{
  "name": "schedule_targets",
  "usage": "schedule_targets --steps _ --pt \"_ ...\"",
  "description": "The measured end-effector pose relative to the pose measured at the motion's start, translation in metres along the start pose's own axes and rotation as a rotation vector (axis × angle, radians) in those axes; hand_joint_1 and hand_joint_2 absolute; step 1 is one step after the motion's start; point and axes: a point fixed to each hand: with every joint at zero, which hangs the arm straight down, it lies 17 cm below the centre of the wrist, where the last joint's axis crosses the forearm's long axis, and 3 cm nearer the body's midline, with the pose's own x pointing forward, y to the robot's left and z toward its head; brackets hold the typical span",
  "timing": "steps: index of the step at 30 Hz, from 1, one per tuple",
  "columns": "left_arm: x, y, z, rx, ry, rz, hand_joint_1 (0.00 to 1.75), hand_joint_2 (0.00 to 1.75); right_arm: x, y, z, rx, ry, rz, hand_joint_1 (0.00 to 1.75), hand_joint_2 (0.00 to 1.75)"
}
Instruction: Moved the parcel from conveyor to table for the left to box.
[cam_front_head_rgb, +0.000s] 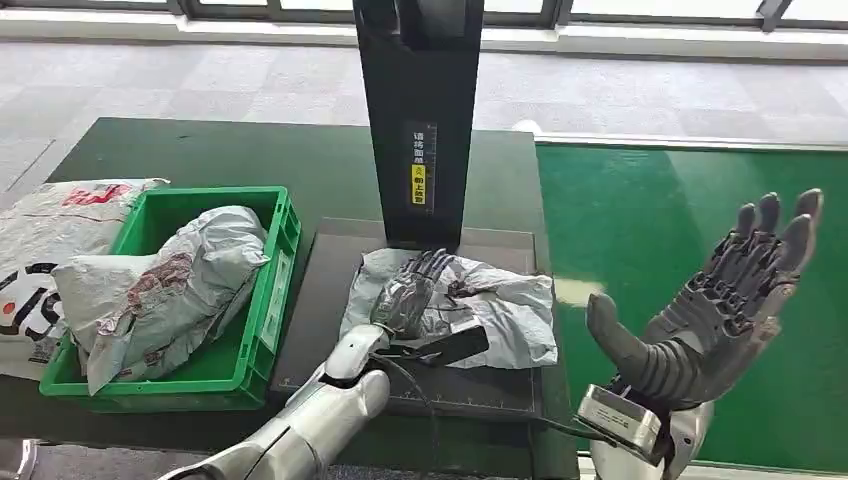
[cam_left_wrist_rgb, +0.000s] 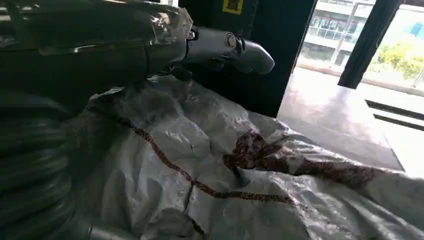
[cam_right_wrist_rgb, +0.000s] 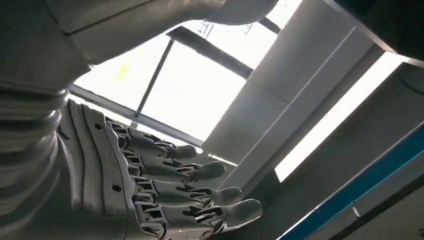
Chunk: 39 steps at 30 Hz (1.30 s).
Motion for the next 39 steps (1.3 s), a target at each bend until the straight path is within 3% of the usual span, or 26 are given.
schedule_targets --steps 4,5,6,19,20,36,39 --pt "-0.007 -0.012 0.002 -0.05 0.032 -0.078 0.0 1.75 0.0 0.0 0.0 0.0 0.0 0.0 0.0 1.75" --pt "-0.008 -0.013 0.001 -0.061 0.036 -0.091 0.14 1.75 0.0 0.0 0.0 0.0 0.0 0.0 0.0 1.75" --pt "-0.01 -0.017 0.002 -0.081 0.045 -0.113 1.52 1.75 0.0 0.0 0.0 0.0 0.0 0.0 0.0 1.75" --pt "-0.019 -0.032 0.007 -0.158 0.072 -0.214 1.52 1.75 0.0 0.0 0.0 0.0 0.001 -0.001 0.0 1.75" --pt "-0.019 -0.032 0.006 -0.158 0.072 -0.214 1.75 1.75 0.0 0.0 0.0 -0.001 0.001 -0.001 0.0 1.75" --pt "-0.035 -0.038 0.011 -0.209 0.123 -0.316 1.75 1.75 -0.001 0.0 0.0 -0.002 0.004 -0.004 0.0 1.75" --pt "-0.039 -0.029 0.009 -0.165 0.146 -0.35 1.75 1.75 -0.001 0.0 0.0 -0.002 0.004 -0.003 0.0 1.75"
